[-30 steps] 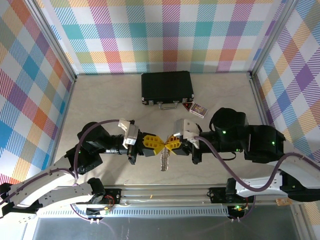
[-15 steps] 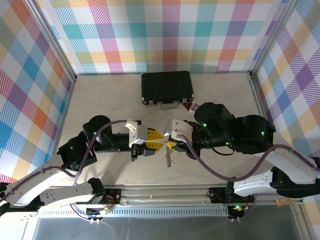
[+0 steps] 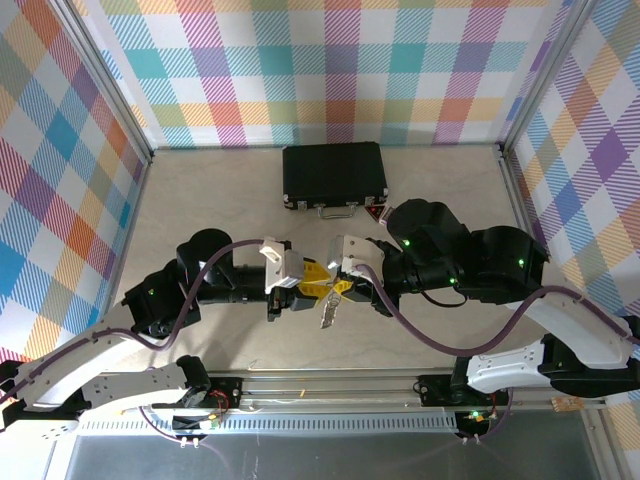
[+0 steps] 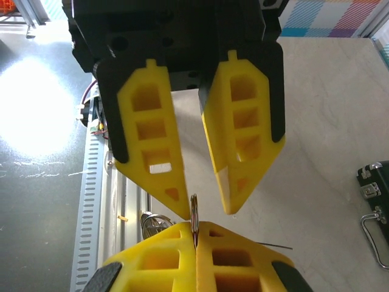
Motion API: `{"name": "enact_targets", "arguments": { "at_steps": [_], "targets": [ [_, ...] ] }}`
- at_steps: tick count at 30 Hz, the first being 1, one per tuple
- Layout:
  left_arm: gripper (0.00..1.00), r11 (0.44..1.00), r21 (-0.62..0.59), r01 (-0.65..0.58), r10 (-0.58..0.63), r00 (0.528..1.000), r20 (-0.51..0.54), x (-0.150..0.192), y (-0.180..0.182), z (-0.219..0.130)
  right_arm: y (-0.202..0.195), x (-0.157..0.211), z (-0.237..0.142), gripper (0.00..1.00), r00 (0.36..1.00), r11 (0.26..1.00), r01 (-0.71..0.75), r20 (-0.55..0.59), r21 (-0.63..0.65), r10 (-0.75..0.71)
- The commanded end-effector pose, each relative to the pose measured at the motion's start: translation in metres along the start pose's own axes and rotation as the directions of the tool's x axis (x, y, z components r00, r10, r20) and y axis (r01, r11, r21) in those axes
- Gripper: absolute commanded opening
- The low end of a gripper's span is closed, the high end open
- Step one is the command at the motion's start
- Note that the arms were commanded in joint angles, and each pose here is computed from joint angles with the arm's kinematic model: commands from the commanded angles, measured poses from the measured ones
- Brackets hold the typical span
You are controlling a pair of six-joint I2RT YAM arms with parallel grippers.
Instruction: Put the keys on the keyring
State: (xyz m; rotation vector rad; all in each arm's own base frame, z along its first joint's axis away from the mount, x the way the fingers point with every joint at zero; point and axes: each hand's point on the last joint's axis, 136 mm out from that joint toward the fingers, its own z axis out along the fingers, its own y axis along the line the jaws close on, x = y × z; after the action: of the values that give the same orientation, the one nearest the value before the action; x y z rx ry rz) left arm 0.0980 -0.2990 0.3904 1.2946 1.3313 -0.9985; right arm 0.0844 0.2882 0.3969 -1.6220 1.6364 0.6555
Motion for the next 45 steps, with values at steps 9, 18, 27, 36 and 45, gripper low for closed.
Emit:
{"name": "enact_targets", "arguments": {
  "at_steps": [9, 18, 27, 36, 45],
  "targets": [
    [0.0, 0.999, 0.041, -0.017, 0.014, 0.997, 0.082, -0.018, -0.008, 0.0, 0.006, 0.003, 0.008, 0.0, 1.0, 0.999, -0.005, -0.012, -0.046, 0.005],
    [0.0, 0.994, 0.113, 0.009, -0.03, 0.981, 0.191, -0.036, -0.022, -0.007, 0.006, -0.006, 0.005, 0.2, 0.998, 0.999, -0.033, 0.046, -0.041, 0.034],
    [0.0, 0.987, 0.161, 0.021, -0.072, 0.945, 0.319, -0.053, -0.031, -0.018, 0.014, -0.022, -0.007, 0.29, 0.983, 0.996, -0.05, 0.175, -0.077, 0.063],
    [0.0, 0.978, 0.207, 0.024, -0.101, 0.923, 0.371, -0.06, -0.036, -0.02, 0.018, -0.023, -0.01, 0.38, 0.976, 0.994, -0.062, 0.201, -0.094, 0.08],
    [0.0, 0.97, 0.241, 0.034, -0.135, 0.901, 0.413, -0.066, -0.039, -0.021, 0.023, -0.027, -0.021, 0.36, 0.959, 0.993, -0.057, 0.27, -0.108, 0.085]
  ]
}}
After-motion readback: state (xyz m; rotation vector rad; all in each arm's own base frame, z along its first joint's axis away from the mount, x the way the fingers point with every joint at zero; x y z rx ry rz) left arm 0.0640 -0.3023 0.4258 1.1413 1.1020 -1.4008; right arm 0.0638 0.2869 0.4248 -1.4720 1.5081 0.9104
